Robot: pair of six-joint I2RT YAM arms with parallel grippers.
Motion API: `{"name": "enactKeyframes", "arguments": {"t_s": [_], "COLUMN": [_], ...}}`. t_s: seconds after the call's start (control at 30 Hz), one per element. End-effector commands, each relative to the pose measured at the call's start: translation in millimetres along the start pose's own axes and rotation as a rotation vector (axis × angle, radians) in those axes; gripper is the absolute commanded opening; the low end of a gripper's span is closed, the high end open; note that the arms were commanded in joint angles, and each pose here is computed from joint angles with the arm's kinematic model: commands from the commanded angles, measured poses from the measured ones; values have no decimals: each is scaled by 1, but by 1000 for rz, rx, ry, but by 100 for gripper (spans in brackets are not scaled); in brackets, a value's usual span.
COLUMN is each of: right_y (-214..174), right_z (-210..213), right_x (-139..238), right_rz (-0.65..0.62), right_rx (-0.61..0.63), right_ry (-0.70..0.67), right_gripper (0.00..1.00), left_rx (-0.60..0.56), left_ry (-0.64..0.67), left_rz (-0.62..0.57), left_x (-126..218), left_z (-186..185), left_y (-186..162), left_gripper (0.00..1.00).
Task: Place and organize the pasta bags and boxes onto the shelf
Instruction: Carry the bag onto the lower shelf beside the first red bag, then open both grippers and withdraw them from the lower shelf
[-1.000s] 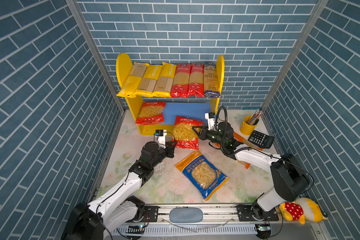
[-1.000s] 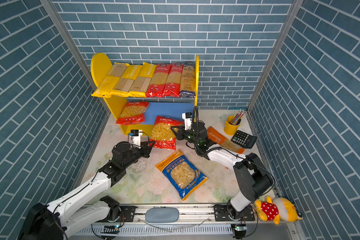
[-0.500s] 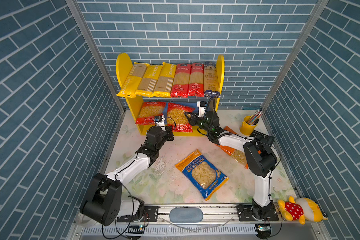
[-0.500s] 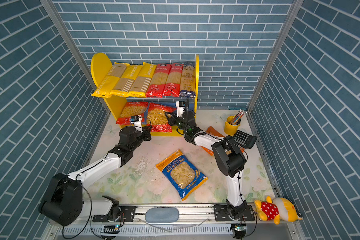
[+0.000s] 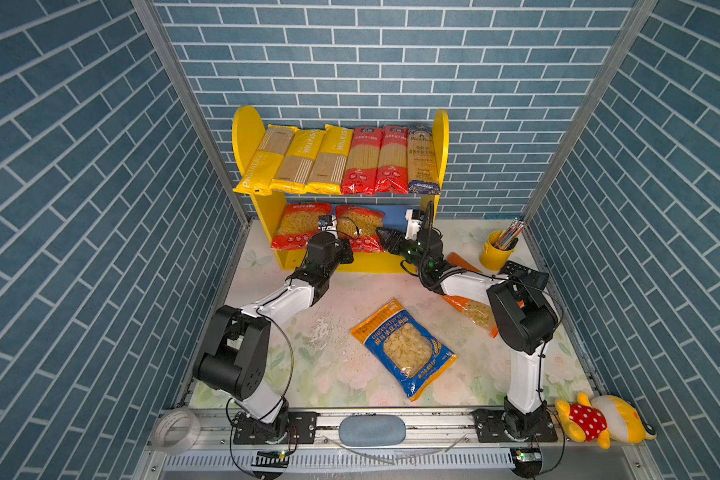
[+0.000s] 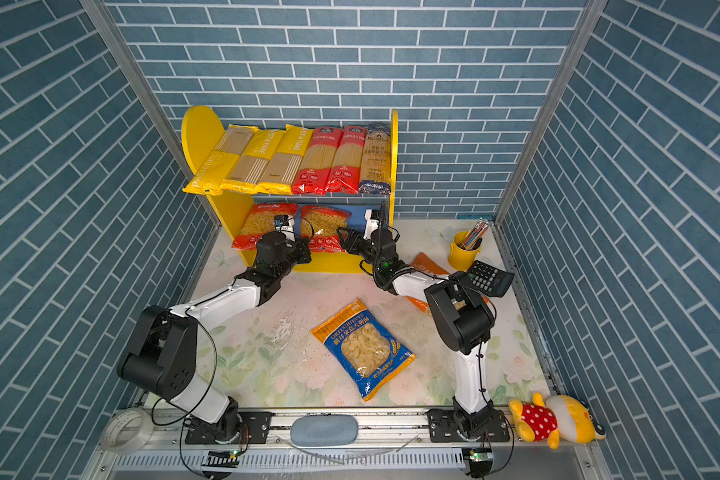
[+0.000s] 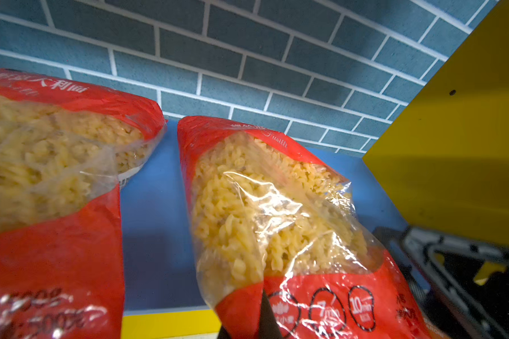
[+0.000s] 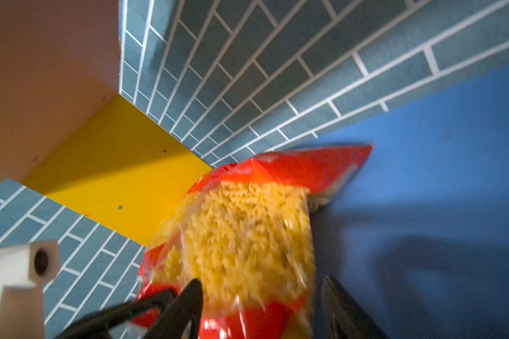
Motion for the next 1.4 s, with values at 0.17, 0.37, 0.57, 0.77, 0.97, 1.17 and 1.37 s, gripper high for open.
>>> {"name": "enactKeyframes", "arguments": {"t_s": [0.17, 0.37, 0.57, 0.77, 0.97, 1.17, 1.37], "right_y": [-18, -22, -20, -14, -1, 21, 28], "right_z": [7, 10, 11, 18, 21, 21, 12], "right_x": [23, 5, -26, -40, -43, -39, -39], "right_rz": [129, 191, 215, 211, 210, 199, 224], "right_rx": [-192, -247, -259, -260, -241, -235, -254], "right_ry": [-28, -8, 18, 50, 54, 61, 48], "right_gripper": [83, 74, 61, 27, 21, 18, 16], "left_rx": [16, 44, 83, 122, 121, 142, 156], "left_ry": [47, 51, 48, 38, 35, -27, -29], "left_rz": [-11, -12, 5, 52, 46, 77, 111], "left_x": [-6, 3, 4, 0, 7, 2, 4], "left_z": [24, 29, 35, 36, 38, 33, 32], "left_y": [38, 31, 24, 15, 22, 20, 6], "left_gripper": [0, 0, 0, 5, 13, 15, 14]}}
Point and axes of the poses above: each gripper's point midway between its finger pads, its own x axis back along the fingers, its own z axis along the line the jaws close on, y = z × x, the point moved 10 cm from there along x, back along the fingers, and after that the axes turned 6 degrees about -x, right-handed, at the moved point
